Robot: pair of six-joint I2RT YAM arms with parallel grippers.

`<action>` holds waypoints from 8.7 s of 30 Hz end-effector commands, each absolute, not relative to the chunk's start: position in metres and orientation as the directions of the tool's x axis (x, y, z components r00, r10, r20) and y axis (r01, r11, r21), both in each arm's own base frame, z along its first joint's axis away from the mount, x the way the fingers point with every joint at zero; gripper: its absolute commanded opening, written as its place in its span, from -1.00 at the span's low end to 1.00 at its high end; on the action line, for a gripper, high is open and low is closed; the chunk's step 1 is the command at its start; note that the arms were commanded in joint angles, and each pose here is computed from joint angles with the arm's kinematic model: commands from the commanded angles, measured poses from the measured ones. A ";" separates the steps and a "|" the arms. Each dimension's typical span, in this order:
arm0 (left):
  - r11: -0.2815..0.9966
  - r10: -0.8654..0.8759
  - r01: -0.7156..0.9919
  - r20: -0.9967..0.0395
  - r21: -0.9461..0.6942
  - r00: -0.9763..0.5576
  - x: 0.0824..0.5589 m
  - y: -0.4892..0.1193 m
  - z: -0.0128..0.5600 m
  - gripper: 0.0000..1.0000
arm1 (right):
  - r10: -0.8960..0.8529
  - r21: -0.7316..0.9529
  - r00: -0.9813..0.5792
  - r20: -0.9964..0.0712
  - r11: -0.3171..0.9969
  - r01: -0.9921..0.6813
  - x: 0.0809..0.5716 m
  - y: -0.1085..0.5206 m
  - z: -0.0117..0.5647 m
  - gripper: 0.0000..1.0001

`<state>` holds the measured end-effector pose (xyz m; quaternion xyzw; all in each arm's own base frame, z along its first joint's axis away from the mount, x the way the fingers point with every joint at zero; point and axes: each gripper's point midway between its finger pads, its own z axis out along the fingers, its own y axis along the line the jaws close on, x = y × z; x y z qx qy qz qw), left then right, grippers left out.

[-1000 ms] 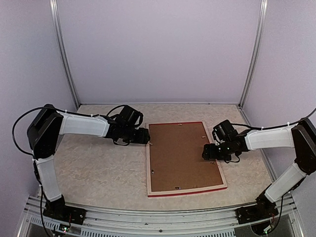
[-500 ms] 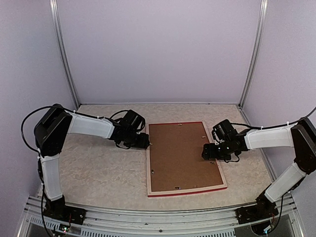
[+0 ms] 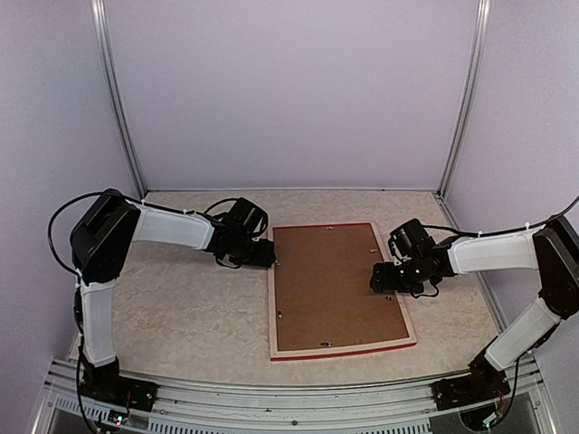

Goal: Put the photo into the frame
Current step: Press the fastener onto the backboard.

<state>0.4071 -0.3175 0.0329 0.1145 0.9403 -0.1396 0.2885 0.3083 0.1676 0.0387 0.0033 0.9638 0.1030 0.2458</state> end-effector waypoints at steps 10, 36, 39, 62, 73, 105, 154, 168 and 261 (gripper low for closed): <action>0.942 0.140 0.288 -0.576 -0.173 -0.805 0.420 -0.319 0.019 0.30 | 0.071 0.188 -0.873 -0.483 0.982 -0.024 0.309 0.160 0.044 0.75; 0.872 0.106 0.319 -0.492 -0.372 -0.864 0.337 -0.343 0.030 0.01 | 0.076 0.270 -0.890 -0.449 0.961 -0.054 0.310 0.169 0.030 0.17; 0.881 0.103 0.306 -0.484 -0.362 -0.869 0.334 -0.338 0.026 -0.12 | 0.080 0.298 -0.897 -0.434 0.953 -0.059 0.302 0.173 0.028 0.01; 0.921 0.097 0.268 -0.499 -0.283 -0.861 0.330 -0.310 0.027 -0.37 | 0.007 0.286 -0.925 -0.379 0.952 -0.110 0.238 0.181 0.034 0.45; 0.920 0.100 0.272 -0.504 -0.281 -0.858 0.331 -0.309 0.031 -0.36 | -0.020 0.207 -0.937 -0.348 0.973 -0.098 0.233 0.174 0.017 0.37; 0.920 0.121 0.287 -0.500 -0.268 -0.857 0.327 -0.306 0.028 -0.37 | 0.085 0.188 -0.934 -0.346 0.982 0.019 0.255 0.173 0.015 -0.48; 0.913 0.137 0.301 -0.487 -0.276 -0.863 0.311 -0.308 0.020 -0.39 | 0.395 0.332 -0.848 -0.354 0.900 0.280 0.273 0.154 0.004 -0.61; 0.910 0.128 0.301 -0.495 -0.287 -0.859 0.307 -0.310 0.024 -0.39 | 0.391 0.340 -0.841 -0.374 0.901 0.268 0.287 0.162 0.009 -0.20; 0.918 0.120 0.286 -0.492 -0.277 -0.862 0.313 -0.291 0.029 -0.42 | -0.004 0.163 -0.867 -0.499 0.982 -0.098 0.424 0.179 0.024 0.08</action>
